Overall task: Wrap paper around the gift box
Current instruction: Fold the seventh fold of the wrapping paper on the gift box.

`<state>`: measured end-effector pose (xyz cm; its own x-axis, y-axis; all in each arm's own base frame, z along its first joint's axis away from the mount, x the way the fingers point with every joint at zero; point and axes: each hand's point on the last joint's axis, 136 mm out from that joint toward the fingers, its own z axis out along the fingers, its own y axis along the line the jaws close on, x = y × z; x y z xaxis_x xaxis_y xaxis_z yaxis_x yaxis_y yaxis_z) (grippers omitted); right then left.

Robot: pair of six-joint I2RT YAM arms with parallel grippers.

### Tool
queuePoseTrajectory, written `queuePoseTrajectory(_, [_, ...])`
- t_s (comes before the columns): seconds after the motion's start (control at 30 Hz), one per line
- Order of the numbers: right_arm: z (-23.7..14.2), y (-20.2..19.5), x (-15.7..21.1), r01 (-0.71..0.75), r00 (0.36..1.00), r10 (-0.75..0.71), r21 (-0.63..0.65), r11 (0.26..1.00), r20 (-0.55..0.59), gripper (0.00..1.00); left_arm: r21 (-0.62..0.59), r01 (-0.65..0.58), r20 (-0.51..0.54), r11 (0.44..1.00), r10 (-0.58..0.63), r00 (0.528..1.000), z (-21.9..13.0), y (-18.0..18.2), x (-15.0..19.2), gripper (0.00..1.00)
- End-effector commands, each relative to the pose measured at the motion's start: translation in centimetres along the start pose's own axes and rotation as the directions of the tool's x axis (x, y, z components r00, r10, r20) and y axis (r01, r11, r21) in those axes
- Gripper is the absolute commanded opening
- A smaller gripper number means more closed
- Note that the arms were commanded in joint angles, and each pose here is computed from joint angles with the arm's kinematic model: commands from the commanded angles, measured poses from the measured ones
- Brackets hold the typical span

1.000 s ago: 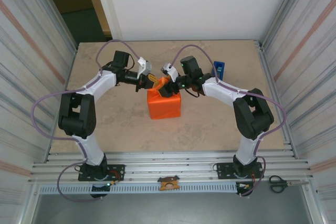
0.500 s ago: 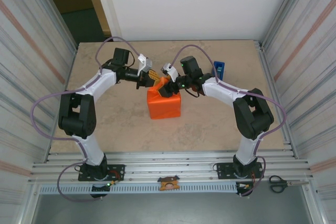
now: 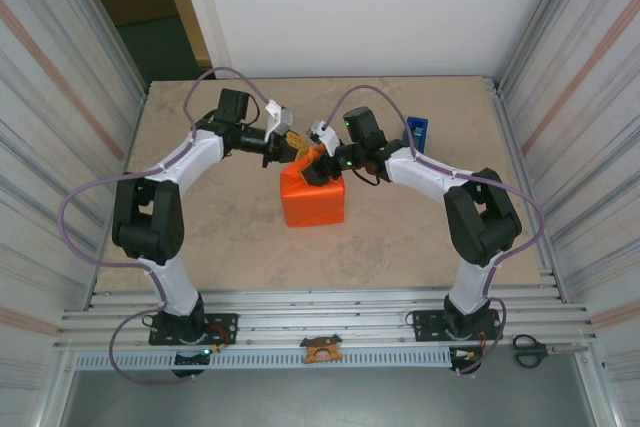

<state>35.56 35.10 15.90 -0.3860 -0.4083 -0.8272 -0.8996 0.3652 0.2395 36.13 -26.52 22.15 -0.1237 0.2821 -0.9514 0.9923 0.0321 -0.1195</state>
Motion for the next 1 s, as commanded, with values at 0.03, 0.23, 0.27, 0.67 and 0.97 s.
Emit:
queuePoseTrajectory(0.03, [0.7, 0.1, 3.3, -0.044, 0.994, 0.043, -0.012, 0.999, -0.105, 0.69, -0.12, -0.014, 0.048, 0.993, 0.02, 0.999, -1.6, 0.3, -4.0, 0.35])
queuePoseTrajectory(0.23, [0.5, 0.1, 2.3, -0.03, 0.996, 0.029, -0.01, 0.999, -0.084, 0.7, -0.376, 0.324, 0.104, 0.868, -0.308, 0.946, -4.7, 1.8, -2.2, 0.46])
queuePoseTrajectory(0.27, [0.5, 0.1, 2.2, -0.029, 0.996, 0.028, -0.013, 1.0, -0.082, 0.7, -0.404, 0.385, 0.11, 0.83, -0.374, 0.921, -4.9, 1.6, -1.2, 0.49])
queuePoseTrajectory(0.67, [0.5, 0.2, 2.3, -0.031, 0.996, 0.03, -0.014, 0.999, -0.084, 0.7, -0.488, 0.7, 0.171, 0.522, -0.729, 0.662, -5.3, -2.5, 6.7, 0.63])
queuePoseTrajectory(0.97, [0.1, 0.4, 1.5, -0.03, 0.998, 0.029, -0.015, 0.999, -0.061, 0.7, -0.483, 0.71, 0.096, 0.512, -0.775, 0.624, -3.1, -3.0, 8.0, 0.56])
